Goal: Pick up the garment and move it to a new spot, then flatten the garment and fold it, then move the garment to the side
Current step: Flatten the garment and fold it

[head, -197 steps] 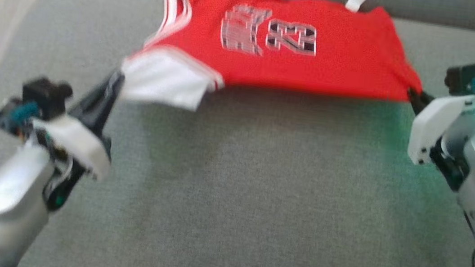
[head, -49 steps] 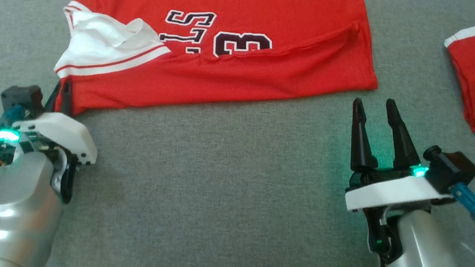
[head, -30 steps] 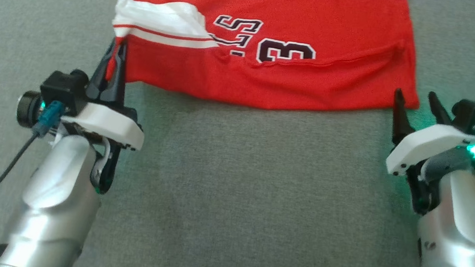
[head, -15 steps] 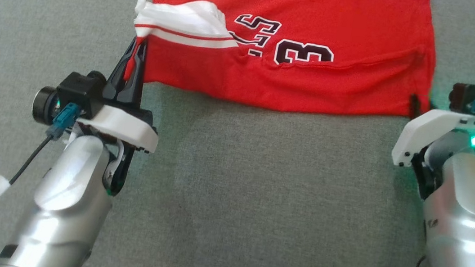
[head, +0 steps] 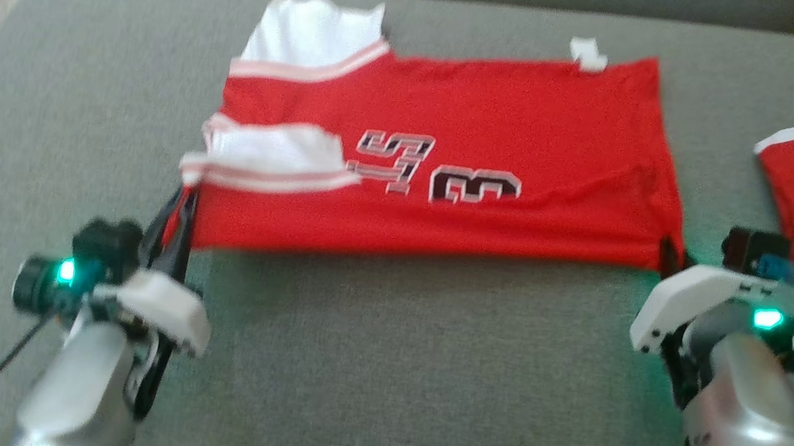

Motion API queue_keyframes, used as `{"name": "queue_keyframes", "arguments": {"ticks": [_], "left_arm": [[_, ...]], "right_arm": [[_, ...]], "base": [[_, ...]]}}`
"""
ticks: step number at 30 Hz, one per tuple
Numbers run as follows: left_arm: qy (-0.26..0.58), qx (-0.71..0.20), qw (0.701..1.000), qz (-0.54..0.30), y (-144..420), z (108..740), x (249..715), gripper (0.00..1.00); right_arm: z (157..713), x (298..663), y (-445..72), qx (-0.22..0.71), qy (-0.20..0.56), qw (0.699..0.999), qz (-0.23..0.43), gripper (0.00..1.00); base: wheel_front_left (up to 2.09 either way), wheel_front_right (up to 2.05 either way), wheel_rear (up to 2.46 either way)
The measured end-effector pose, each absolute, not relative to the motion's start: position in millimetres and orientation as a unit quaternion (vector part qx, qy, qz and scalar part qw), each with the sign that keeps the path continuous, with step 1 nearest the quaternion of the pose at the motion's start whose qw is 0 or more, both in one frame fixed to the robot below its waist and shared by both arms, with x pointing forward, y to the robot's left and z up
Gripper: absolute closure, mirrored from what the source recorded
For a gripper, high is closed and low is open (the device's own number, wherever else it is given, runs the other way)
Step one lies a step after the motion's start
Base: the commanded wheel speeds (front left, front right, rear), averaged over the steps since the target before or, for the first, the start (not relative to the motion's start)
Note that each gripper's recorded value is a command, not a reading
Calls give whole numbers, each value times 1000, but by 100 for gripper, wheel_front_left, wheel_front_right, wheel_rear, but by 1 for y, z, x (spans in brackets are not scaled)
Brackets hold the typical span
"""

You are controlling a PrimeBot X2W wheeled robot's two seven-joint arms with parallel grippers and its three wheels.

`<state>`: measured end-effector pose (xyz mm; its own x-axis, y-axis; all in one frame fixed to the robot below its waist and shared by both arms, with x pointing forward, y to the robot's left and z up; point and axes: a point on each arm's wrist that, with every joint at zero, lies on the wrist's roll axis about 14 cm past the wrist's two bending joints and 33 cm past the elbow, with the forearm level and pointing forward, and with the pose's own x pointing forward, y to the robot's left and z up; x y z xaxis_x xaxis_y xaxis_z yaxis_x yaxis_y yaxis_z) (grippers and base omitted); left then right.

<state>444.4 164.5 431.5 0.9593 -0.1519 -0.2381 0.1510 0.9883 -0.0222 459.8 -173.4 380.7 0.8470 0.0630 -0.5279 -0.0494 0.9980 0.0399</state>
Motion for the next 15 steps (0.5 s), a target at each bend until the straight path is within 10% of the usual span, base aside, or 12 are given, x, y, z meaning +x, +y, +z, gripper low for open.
{"name": "queue_keyframes", "arguments": {"ticks": [15], "left_arm": [[196,4,973,-125,144,410,354,100]], "right_arm": [[381,376,-193,60,292,955,-1,100]], "base": [[0,0,0]]}}
